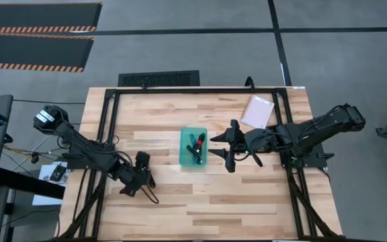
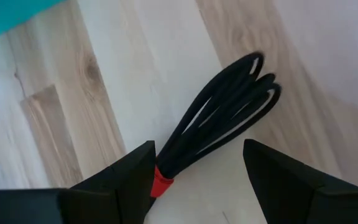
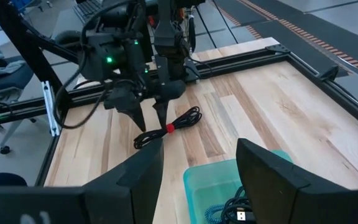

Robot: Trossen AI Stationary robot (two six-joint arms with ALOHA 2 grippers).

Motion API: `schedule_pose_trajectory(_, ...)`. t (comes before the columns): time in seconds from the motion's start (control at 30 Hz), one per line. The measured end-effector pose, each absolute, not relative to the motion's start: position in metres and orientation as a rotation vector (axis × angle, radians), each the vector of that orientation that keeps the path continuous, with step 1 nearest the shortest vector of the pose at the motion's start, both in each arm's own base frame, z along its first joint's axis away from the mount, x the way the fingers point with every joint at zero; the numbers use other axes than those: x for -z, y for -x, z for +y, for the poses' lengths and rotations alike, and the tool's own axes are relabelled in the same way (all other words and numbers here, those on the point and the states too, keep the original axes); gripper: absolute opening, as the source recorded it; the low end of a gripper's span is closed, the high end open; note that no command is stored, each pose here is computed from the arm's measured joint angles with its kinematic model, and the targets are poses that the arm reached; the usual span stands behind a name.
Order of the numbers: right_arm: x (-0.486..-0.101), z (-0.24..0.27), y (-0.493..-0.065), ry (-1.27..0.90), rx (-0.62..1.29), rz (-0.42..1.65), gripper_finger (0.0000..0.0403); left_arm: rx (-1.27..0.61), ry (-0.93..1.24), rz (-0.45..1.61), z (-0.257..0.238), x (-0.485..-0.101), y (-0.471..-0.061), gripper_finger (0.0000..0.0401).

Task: Pick and place USB-C Cables
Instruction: Put the black charger cable into the green bin

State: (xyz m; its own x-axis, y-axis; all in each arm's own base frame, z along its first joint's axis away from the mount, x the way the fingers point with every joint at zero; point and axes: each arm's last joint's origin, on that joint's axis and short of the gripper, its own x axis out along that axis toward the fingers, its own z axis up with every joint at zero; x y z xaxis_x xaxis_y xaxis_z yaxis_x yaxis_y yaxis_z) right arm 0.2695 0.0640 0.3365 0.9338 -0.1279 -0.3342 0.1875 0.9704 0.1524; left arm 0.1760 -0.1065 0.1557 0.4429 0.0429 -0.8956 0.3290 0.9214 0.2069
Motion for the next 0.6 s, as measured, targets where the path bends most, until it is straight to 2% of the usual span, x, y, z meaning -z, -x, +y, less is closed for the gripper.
schedule_pose_trajectory(0.2,-0.336,0.064,-0.269,-0.183,0.162,0.332,0.0226,0.176,-0.385,1.146,-0.104,-0.148,-0.180,0.0231)
schedule_pose_trajectory(0.6,-0.335,0.065,-0.269,-0.190,0.160,0.339,0.0226,0.215,-0.374,1.209,-0.107,-0.132,-0.188,0.0202)
